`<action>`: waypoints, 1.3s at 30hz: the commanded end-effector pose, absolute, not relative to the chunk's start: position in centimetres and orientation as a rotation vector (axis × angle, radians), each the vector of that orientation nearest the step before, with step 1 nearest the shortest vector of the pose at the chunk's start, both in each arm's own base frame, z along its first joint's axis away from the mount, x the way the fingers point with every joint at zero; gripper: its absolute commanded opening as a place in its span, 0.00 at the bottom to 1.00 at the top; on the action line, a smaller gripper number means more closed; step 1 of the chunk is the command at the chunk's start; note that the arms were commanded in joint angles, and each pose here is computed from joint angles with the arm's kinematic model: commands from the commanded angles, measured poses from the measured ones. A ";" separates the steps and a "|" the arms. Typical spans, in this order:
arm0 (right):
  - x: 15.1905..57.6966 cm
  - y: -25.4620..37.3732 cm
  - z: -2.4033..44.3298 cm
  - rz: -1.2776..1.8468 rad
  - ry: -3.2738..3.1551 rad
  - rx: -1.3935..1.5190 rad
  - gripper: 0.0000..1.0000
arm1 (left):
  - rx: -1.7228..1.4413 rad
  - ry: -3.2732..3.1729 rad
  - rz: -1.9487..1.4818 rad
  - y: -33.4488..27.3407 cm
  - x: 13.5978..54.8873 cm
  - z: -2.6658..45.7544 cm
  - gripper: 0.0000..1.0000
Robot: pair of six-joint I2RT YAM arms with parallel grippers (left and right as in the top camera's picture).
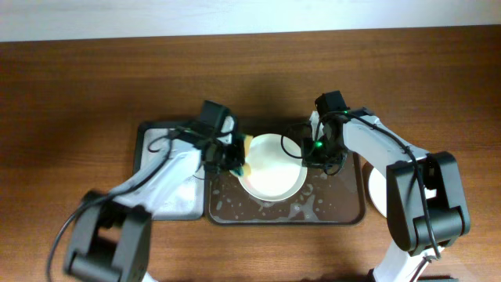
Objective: Clean dirty plates on tray and stack at the side
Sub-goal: 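Scrub the white plate with the sponge in the left gripper, then lift the white plate with the right gripper and stack it on the plates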
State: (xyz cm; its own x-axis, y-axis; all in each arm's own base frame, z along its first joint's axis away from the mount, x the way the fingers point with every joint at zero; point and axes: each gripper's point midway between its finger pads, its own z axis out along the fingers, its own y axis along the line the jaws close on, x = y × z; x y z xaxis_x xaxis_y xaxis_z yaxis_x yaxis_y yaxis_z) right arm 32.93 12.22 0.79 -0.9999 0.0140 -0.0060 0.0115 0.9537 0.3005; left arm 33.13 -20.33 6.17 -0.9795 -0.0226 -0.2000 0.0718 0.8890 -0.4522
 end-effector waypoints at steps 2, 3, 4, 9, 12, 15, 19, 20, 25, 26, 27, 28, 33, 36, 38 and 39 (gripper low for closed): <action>32.5 12.0 0.0 0.441 3.125 0.031 0.04 | 0.091 2.639 -0.687 -18.6 33.9 14.7 0.02; 32.5 12.0 0.1 0.446 3.125 0.031 0.04 | 0.032 2.659 -0.572 -16.4 33.6 14.9 0.01; 32.5 12.0 0.1 0.446 3.125 0.031 0.04 | -0.023 2.684 -0.457 -14.3 33.2 14.6 0.00; 33.9 12.2 3.5 0.450 3.065 -0.008 0.04 | -0.069 2.835 -0.092 -7.0 30.5 11.1 0.00; 35.4 10.6 8.6 0.280 2.971 -0.027 0.04 | -0.106 2.862 -0.068 -5.4 29.8 8.7 0.00; 35.2 8.0 13.0 0.014 2.864 -0.032 0.04 | -0.085 2.850 -0.093 -3.9 29.8 6.3 0.00; 34.3 5.8 17.8 -0.395 2.673 -0.065 0.04 | -0.108 2.868 -0.114 -2.9 29.3 3.7 0.00; 34.1 5.3 19.3 -0.518 2.591 -0.035 0.04 | -0.108 2.870 -0.113 -2.9 29.5 2.9 0.00; 33.9 7.7 23.4 -0.805 2.306 -0.130 0.04 | 0.015 2.868 -0.221 -4.4 30.9 0.5 0.00; 33.7 8.2 24.7 -0.879 2.221 -0.153 0.04 | 0.014 2.878 -0.220 -4.4 30.8 0.2 0.13; 33.5 8.5 25.7 -0.927 2.159 -0.164 0.04 | 0.013 2.883 -0.220 -4.4 30.7 0.0 0.33; 33.3 9.0 26.8 -0.974 2.092 -0.176 0.04 | 0.013 2.884 -0.221 -4.4 30.7 0.0 0.56; 32.9 10.5 28.1 -0.992 2.002 -0.196 0.04 | 0.004 2.980 -0.219 -4.3 28.4 -0.5 0.60; 32.8 9.6 29.9 -1.069 1.908 -0.132 0.04 | -0.001 3.030 -0.217 -4.2 27.2 -0.6 0.16; 32.8 9.4 30.5 -1.101 1.874 -0.118 0.04 | -0.002 3.035 -0.215 -4.2 27.1 -0.7 0.00; 32.7 9.3 30.6 -1.104 1.871 -0.117 0.04 | -0.003 3.035 -0.215 -4.2 27.1 -0.7 0.00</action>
State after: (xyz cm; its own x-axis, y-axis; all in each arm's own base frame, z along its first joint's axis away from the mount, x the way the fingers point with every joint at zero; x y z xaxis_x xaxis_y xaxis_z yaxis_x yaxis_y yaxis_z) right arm 33.05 10.02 28.12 -0.6125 -0.5018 -0.6107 0.2466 0.6127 -0.7508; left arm 28.03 -4.17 -0.03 -0.9906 -0.0122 -0.1359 0.0063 0.9908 -0.1348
